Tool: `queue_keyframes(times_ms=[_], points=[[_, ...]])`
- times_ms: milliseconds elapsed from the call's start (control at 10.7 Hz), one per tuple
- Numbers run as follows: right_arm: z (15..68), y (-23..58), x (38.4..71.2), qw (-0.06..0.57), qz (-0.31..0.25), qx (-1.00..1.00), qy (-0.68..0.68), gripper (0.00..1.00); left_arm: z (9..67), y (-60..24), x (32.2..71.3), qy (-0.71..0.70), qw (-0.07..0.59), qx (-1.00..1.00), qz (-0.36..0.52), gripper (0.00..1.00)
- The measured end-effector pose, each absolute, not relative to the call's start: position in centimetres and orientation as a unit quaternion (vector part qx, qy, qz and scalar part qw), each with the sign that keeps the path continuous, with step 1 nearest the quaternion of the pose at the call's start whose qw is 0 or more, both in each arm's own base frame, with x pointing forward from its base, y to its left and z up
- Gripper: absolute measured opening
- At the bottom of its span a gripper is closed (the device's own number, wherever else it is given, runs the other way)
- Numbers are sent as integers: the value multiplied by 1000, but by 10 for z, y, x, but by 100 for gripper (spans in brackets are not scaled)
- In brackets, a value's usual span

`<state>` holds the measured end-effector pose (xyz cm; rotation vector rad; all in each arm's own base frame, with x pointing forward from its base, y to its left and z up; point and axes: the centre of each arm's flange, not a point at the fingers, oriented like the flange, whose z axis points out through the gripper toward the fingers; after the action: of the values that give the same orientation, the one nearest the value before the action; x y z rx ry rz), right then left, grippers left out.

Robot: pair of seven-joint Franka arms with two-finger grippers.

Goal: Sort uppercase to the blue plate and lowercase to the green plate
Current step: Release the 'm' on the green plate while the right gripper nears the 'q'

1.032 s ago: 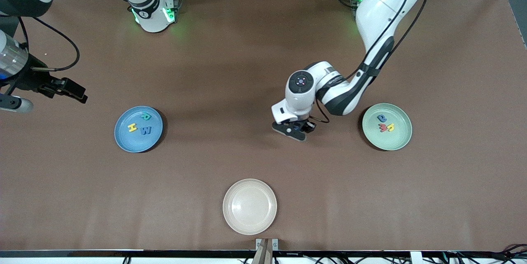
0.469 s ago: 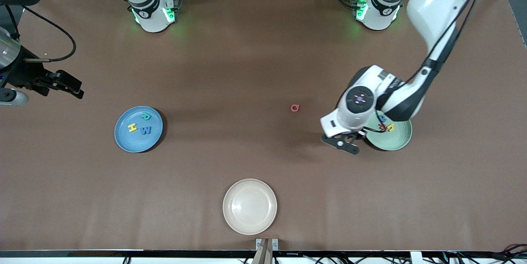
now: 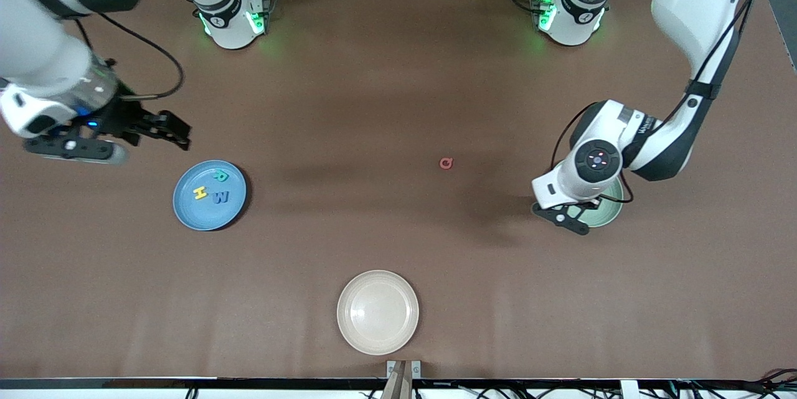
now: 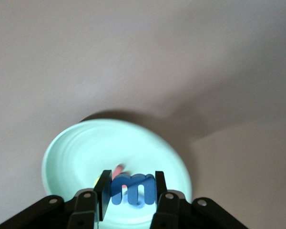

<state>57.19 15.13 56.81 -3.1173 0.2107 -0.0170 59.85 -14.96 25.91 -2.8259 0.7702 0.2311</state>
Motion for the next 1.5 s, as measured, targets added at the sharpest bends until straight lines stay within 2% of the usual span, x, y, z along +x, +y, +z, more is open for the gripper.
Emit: queue_keyframes(times_ms=[375, 657, 1032, 1126, 1501], points=[[520, 291, 556, 32, -16, -992, 122, 100, 245, -105, 590, 246, 105, -959, 91, 41], [445, 405, 525, 45, -9, -989, 139, 100, 244, -103, 588, 234, 94, -963, 91, 46], [354, 510, 495, 17, -1, -987, 161, 100, 279, -94, 595, 191, 71, -977, 66, 96], [343, 527, 491, 19, -3, -987, 161, 100, 295, -84, 601, 168, 62, -982, 54, 100], [303, 573, 466, 29, -22, -984, 176, 100, 370, -45, 618, 92, 46, -995, 7, 100]])
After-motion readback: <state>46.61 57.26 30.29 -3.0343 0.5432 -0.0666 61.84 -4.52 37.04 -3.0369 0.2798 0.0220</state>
